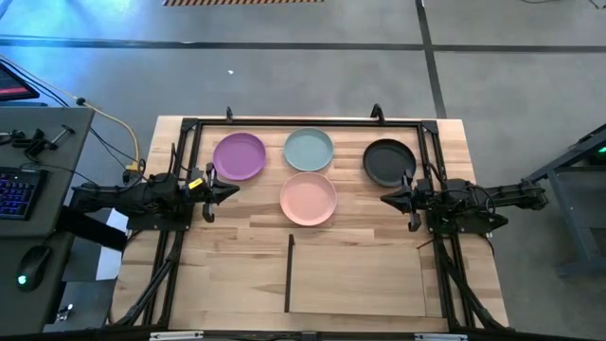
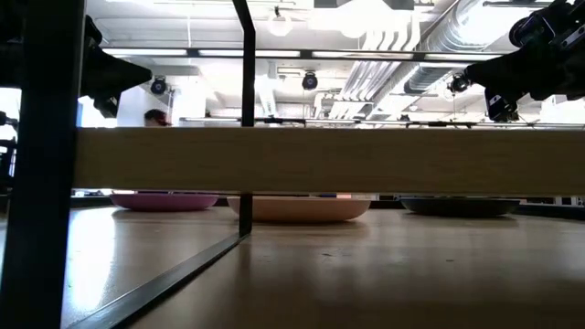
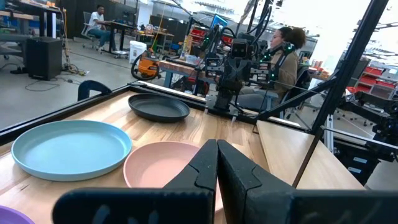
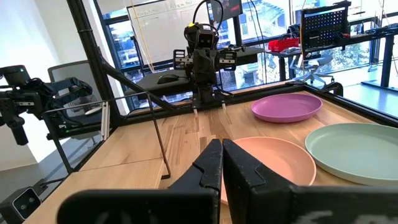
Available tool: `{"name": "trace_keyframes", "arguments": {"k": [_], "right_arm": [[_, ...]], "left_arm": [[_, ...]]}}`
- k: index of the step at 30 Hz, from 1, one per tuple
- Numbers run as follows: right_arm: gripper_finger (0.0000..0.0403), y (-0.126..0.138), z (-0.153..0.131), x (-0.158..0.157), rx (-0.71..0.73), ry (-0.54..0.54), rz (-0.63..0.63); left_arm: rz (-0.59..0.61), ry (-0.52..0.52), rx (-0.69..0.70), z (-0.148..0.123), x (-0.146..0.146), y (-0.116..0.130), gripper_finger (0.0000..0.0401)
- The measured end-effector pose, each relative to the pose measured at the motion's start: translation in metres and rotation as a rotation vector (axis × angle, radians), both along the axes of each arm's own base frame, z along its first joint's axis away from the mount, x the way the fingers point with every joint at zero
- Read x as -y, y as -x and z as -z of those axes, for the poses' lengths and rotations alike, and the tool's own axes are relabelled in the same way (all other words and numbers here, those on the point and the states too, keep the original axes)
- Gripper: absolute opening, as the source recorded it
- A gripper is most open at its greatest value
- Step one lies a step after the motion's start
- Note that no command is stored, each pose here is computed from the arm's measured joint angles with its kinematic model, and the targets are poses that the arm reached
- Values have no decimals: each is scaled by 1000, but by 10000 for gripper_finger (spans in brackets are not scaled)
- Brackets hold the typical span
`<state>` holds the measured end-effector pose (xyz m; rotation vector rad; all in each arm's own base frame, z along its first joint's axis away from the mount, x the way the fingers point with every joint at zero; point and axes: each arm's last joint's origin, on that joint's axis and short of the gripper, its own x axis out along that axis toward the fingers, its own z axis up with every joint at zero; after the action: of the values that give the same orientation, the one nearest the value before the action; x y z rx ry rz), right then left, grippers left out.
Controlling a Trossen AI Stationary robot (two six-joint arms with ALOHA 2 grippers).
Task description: Place and stack plates onto a shelf
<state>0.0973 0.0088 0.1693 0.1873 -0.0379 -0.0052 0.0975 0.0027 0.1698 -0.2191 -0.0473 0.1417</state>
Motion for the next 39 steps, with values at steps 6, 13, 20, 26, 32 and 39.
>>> {"name": "trace_keyframes", "arguments": {"k": [6, 13, 20, 26, 32, 39], "right_arm": [[0, 1, -8, 1, 83, -28, 25], [0, 17, -50, 6, 561, -258, 67], [0, 20, -55, 10, 613, -293, 197], [0, 18, -61, 13, 576, -383, 328], [0, -14, -82, 17, 273, -396, 508], [15, -76, -92, 34, 8, -452, 638]], "left_arm": [[0, 0, 0, 0, 0, 0, 0], [0, 0, 0, 0, 0, 0, 0], [0, 0, 0, 0, 0, 0, 0], [0, 0, 0, 0, 0, 0, 0], [0, 0, -1, 0, 0, 0, 0], [0, 0, 0, 0, 0, 0, 0]]}}
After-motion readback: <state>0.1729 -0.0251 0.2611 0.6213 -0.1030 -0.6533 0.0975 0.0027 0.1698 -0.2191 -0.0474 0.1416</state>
